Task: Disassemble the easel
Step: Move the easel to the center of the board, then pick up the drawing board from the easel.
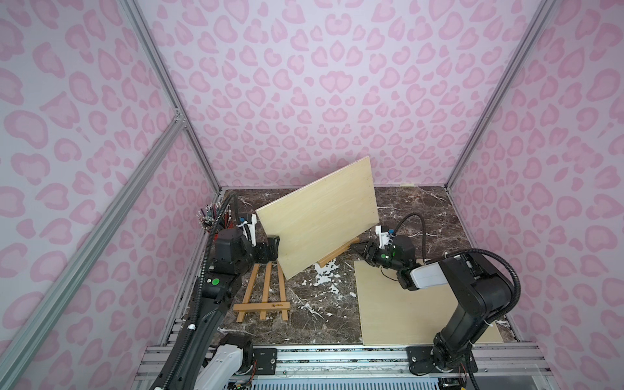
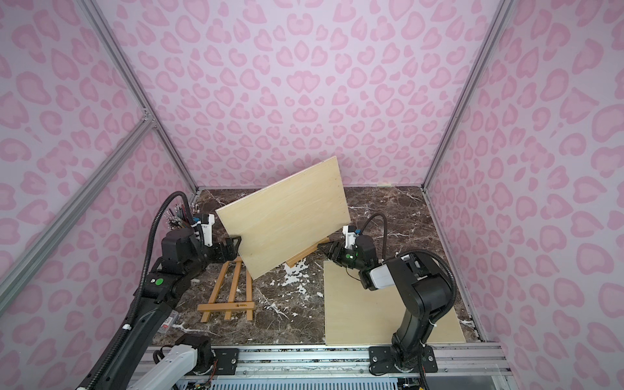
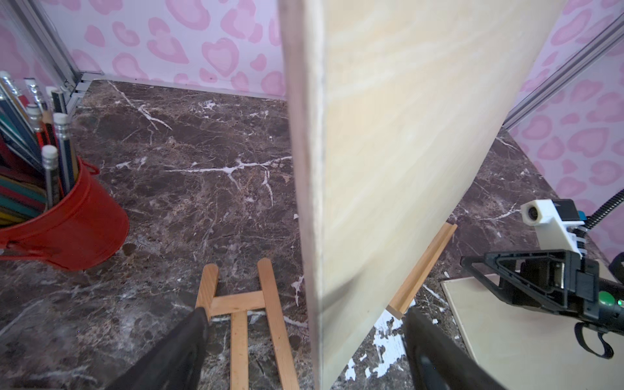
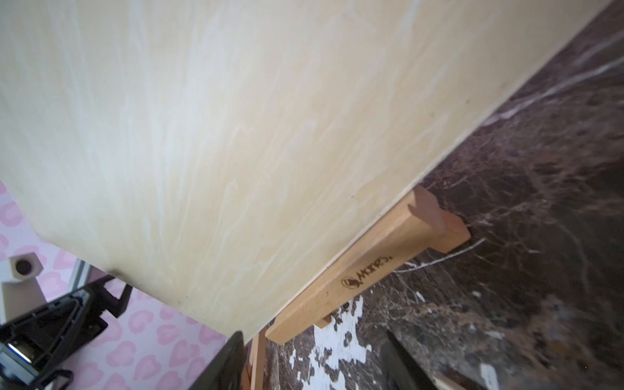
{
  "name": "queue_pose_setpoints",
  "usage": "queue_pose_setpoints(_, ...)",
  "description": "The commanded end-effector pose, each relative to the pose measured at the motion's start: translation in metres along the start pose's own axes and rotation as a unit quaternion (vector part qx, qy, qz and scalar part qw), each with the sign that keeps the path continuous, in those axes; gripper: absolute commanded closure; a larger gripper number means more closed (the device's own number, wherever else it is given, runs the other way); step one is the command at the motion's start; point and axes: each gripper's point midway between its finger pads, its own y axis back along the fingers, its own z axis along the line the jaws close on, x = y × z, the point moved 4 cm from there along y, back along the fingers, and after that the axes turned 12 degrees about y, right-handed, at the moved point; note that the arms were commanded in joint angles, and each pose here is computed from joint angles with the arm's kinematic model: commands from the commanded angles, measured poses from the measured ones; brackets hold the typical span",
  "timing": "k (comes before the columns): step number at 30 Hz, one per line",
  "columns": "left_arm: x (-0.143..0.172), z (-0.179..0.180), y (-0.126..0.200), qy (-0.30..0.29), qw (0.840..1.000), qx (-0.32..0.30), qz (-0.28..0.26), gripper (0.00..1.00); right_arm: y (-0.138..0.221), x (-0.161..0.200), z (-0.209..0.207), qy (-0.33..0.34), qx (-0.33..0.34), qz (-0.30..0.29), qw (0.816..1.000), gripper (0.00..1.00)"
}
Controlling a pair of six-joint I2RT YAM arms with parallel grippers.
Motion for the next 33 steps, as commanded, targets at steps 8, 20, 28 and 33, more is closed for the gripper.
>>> queue_pose_setpoints(8,-0.024,-0.019,-0.010,-0.015,0.992,0.127,-0.019,0.21,0.012,-0.016,0.000,0.160,-0.007,0.027,0.987,0.32)
queue_pose_setpoints(20,-0.017,-0.017,-0.020,-0.018,0.986,0.163,-0.040,0.33,0.017,-0.035,-0.011,0.172,-0.044,0.001,0.984,0.32)
queue_pose_setpoints(28,-0.013,-0.020,-0.026,-0.019,0.979,0.196,-0.052,0.38,0.015,-0.035,-0.010,0.171,-0.058,-0.001,0.984,0.32)
queue_pose_setpoints(33,-0.005,-0.018,-0.025,-0.012,0.976,0.209,-0.062,0.38,0.015,-0.035,-0.007,0.176,-0.065,0.000,0.982,0.32)
